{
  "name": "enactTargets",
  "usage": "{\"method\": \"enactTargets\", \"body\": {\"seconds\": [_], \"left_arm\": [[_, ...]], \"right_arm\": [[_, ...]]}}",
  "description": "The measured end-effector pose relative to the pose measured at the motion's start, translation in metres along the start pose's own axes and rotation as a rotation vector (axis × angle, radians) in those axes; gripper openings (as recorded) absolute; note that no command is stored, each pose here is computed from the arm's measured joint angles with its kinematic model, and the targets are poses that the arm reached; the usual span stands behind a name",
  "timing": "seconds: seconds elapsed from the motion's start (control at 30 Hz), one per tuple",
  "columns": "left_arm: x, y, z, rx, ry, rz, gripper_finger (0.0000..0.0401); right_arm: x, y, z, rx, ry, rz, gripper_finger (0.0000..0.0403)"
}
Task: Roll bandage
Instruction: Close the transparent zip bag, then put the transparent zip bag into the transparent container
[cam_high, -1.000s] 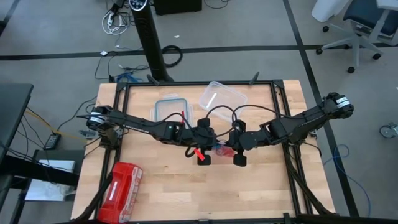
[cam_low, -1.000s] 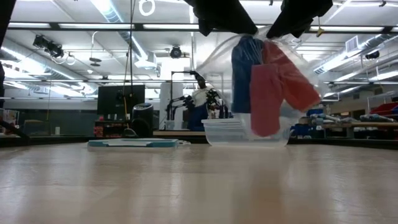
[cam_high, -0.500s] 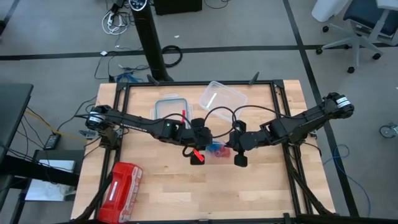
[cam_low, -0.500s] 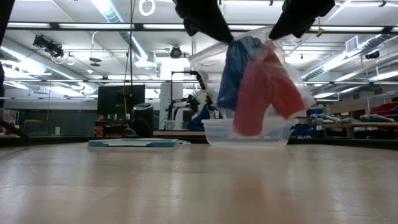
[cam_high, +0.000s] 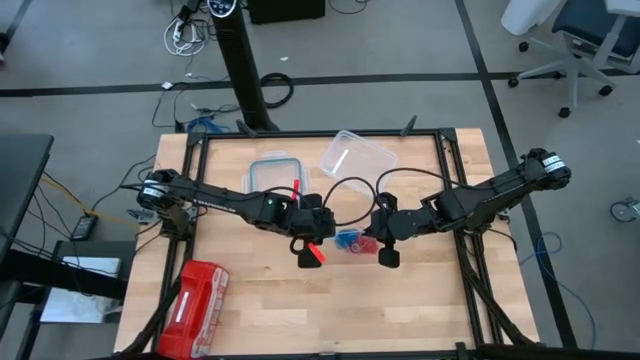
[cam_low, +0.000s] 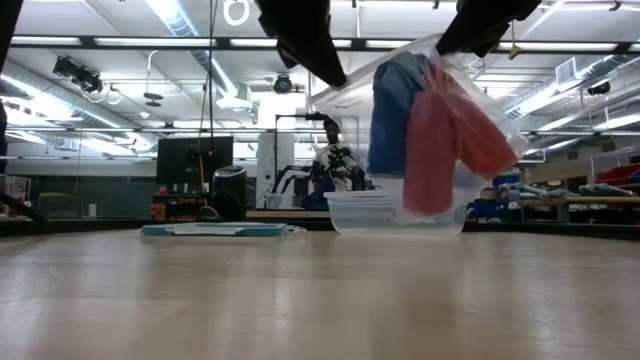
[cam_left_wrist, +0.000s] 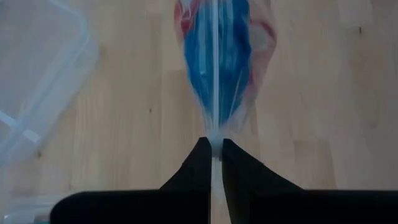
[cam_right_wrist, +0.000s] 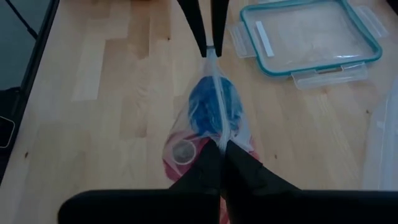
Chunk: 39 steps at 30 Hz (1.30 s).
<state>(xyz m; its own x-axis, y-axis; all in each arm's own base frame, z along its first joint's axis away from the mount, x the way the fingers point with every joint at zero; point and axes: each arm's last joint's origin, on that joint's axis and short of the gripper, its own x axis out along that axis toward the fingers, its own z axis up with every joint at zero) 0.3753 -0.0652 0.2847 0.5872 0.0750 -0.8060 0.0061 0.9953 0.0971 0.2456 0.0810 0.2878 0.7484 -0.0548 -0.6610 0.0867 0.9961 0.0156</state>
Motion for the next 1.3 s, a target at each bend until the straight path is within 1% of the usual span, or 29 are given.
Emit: {"method": "enactTargets", "body": {"seconds": [0.3,0.47,0.57,0.63,0.73,0.9,1.0,1.13,1.3], "left_arm": [[0.000,-0.001,-0.004,-0.010,0.046,-0.047,0.0021],[0.000,-0.001,-0.006,-0.008,0.062,-0.049,0.0021],[0.000,-0.001,-0.004,-0.011,0.048,-0.043,0.0024],[0.000,-0.001,-0.002,0.008,0.022,-0.045,0.0036],[0.000,-0.002,0.004,0.001,-0.045,-0.048,0.0076],[0.000,-0.001,0.006,-0.004,-0.058,-0.026,0.0150],[-0.003,-0.001,0.007,-0.005,-0.070,-0.018,0.0173],[-0.005,0.000,0.005,-0.006,-0.058,0.009,0.0174],[-0.005,0.000,0.005,-0.010,-0.062,0.014,0.0148]], "right_arm": [[0.000,0.000,0.000,0.000,-0.002,0.000,0.0001],[0.000,0.000,0.000,0.000,-0.002,0.004,0.0001],[0.000,0.000,0.000,-0.001,-0.001,0.005,0.0001],[-0.001,0.000,0.000,-0.001,-0.001,0.005,0.0001],[-0.001,0.000,0.000,0.000,-0.003,0.008,0.0001],[-0.001,0.001,-0.001,0.004,0.003,0.008,0.0001],[-0.001,0.001,-0.001,0.002,0.007,0.008,0.0001],[-0.001,0.001,-0.001,0.002,0.007,0.008,0.0001],[-0.001,0.001,-0.001,0.003,0.006,0.008,0.0001]]}}
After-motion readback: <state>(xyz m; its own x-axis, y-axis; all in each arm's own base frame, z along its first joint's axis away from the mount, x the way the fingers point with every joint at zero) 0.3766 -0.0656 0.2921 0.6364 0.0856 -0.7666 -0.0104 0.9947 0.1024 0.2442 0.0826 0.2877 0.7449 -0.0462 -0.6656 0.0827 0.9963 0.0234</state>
